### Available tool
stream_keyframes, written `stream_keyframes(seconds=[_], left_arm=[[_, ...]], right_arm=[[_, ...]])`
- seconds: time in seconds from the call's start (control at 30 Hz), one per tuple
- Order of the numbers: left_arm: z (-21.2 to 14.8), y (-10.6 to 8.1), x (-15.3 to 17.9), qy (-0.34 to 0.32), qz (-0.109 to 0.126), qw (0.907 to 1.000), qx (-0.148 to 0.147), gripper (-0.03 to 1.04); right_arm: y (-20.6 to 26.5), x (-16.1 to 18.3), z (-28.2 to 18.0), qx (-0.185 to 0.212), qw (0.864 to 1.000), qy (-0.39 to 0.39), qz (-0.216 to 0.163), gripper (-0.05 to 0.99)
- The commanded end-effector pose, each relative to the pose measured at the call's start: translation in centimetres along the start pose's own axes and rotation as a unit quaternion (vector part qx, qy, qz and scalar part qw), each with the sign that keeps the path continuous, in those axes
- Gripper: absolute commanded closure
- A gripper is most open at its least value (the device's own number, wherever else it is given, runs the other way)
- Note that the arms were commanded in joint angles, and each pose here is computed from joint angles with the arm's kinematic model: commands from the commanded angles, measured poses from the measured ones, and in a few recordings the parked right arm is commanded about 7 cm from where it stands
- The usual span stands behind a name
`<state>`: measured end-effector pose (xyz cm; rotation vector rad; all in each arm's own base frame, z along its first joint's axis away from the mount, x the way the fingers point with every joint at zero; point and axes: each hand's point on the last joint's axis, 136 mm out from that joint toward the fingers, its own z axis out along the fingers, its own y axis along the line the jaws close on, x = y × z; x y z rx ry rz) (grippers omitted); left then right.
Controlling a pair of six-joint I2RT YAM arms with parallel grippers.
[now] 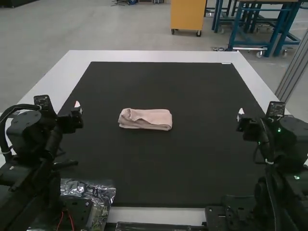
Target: Fold the towel.
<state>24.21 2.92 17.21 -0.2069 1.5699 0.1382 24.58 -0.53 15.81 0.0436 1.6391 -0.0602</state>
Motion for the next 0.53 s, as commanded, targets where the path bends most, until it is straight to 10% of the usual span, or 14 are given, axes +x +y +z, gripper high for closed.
stream_keyframes(seconds=[0.0, 0.5], left_arm=[[0.04, 0.57, 0.16, 0.000, -0.045, 0.9989, -0.015, 0.04], [0.04, 0.57, 0.20, 0.000, -0.047, 0.9988, -0.015, 0.04]], right_arm=[[0.18, 0.17, 0.02, -0.008, 1.000, 0.000, -0.007, 0.03], [0.18, 0.17, 0.02, -0.008, 1.000, 0.000, -0.007, 0.03]])
